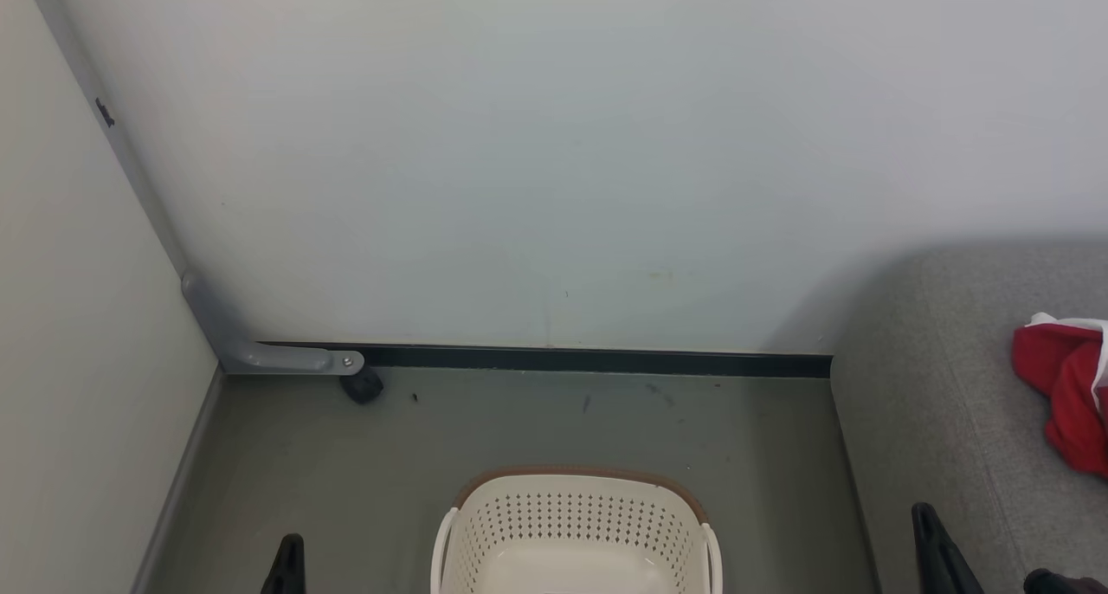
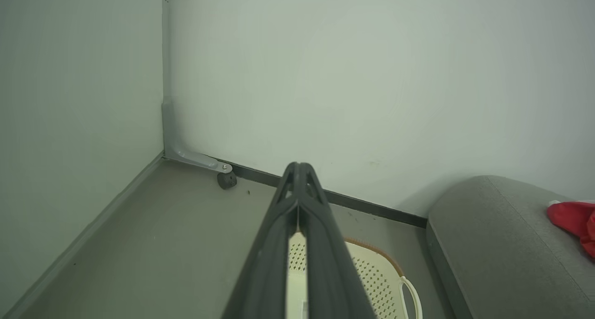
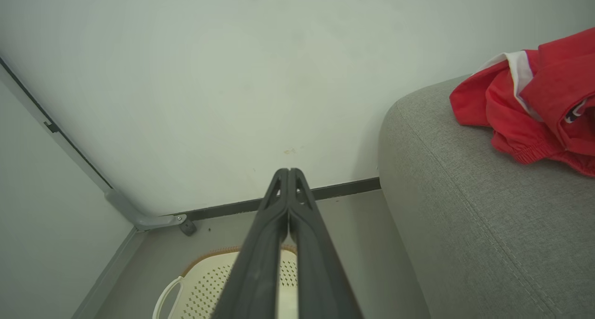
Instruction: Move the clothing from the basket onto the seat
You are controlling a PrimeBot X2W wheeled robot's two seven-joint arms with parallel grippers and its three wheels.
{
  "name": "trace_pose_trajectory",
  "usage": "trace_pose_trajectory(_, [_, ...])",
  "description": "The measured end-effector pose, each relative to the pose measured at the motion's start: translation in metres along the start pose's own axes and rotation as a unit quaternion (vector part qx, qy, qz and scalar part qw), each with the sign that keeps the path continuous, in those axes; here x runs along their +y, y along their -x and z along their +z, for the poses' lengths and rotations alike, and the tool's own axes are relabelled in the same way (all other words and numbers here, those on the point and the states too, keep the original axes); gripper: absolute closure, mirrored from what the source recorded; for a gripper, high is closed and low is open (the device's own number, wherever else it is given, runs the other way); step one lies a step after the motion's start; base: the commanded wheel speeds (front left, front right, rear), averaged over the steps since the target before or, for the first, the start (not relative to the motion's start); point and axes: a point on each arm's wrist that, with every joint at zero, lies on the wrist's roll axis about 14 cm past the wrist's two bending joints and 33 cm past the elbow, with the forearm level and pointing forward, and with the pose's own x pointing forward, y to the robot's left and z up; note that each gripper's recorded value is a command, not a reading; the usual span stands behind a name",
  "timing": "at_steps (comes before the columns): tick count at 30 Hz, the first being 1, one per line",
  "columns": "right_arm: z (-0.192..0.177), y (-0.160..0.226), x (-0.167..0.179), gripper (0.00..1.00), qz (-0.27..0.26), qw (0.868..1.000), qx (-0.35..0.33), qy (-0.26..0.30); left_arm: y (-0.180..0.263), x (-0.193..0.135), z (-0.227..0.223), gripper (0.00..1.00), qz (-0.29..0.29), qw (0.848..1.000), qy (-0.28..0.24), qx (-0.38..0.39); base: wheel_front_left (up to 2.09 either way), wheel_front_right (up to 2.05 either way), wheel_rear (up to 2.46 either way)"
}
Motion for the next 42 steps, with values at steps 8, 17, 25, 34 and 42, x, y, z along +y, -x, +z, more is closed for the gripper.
trace_pose_trajectory(8, [-0.003, -0.001, -0.009, 1.0, -0.02, 0.998, 0.012, -0.059, -0.003, 0.006, -0.005, 1.0, 0.013, 0.999, 0.049, 0.017, 0.0, 0.0, 0.0])
trace_pose_trajectory(17, [-0.003, -0.005, -0.016, 1.0, -0.037, 0.992, 0.019, -0.121, -0.008, 0.009, -0.006, 1.0, 0.02, 0.993, 0.109, 0.029, 0.0, 0.0, 0.0])
trace_pose_trajectory(25, [-0.007, -0.005, -0.022, 1.0, -0.051, 0.982, 0.028, -0.179, -0.012, 0.013, -0.009, 1.0, 0.029, 0.987, 0.156, 0.04, 0.0, 0.0, 0.0])
trace_pose_trajectory(34, [-0.007, -0.007, -0.028, 1.0, -0.062, 0.968, 0.028, -0.242, -0.016, 0.014, -0.011, 1.0, 0.032, 0.975, 0.216, 0.048, 0.0, 0.0, 0.0])
trace_pose_trajectory(42, [-0.005, -0.01, -0.031, 1.0, -0.066, 0.952, 0.027, -0.297, -0.021, 0.014, -0.011, 1.0, 0.031, 0.962, 0.265, 0.052, 0.0, 0.0, 0.0])
